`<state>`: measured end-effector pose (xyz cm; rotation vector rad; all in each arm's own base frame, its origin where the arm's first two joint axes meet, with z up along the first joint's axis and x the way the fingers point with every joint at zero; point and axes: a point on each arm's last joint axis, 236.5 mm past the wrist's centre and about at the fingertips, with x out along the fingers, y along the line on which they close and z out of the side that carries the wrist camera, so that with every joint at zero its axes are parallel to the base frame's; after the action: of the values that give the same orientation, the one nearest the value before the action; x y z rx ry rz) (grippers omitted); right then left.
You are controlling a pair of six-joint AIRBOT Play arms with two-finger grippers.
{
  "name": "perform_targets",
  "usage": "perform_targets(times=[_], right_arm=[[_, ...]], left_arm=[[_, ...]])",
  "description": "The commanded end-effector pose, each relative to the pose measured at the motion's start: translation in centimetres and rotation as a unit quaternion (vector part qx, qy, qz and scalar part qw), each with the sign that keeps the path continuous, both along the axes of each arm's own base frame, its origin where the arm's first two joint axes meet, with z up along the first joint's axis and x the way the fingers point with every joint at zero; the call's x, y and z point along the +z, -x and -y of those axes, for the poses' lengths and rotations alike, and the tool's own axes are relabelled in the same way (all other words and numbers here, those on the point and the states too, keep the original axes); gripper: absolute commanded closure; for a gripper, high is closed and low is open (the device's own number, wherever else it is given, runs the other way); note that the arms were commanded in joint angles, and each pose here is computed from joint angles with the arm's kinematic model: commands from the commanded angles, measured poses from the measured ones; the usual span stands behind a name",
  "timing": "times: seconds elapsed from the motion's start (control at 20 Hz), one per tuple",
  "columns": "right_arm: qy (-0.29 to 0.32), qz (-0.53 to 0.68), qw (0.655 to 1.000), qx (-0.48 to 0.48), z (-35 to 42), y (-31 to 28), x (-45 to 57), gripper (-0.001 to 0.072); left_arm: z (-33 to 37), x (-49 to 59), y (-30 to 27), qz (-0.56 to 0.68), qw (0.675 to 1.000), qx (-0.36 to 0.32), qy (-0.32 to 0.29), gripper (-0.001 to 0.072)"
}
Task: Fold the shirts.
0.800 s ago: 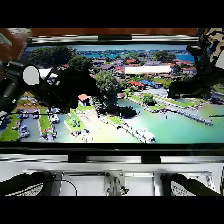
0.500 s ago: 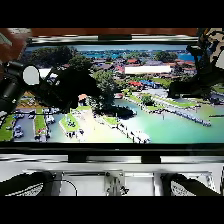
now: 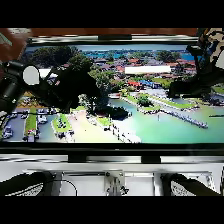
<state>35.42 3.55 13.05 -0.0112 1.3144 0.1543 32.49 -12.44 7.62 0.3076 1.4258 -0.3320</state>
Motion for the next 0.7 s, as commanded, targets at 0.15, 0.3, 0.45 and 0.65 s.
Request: perform_targets(times=[0.15,0.3,0.45,0.65], right_arm=[[-0.006,0.098,0.995,-0.009,-0.2,-4.4,1.6,0.0033],[-0.017,0.089,0.996,-0.021,-0.4,-4.1,1.5,0.0033],[-0.002,0.069,0.997,-0.022,0.2,-3.2,1.0,0.0033],[0.006,0.106,0.994,-0.019,0.6,-4.8,1.7,0.0033]], left_arm=[[1.6,0.6,-3.2,0.068,0.997,-0.002,0.033,-0.0013],[3.8,1.0,-5.6,0.11,0.991,-0.001,0.079,-0.0013],[3.4,-0.3,-7.8,0.129,0.989,0.019,0.065,-0.0013],[3.5,-3.5,-9.1,0.111,0.992,0.02,0.05,-0.0013]])
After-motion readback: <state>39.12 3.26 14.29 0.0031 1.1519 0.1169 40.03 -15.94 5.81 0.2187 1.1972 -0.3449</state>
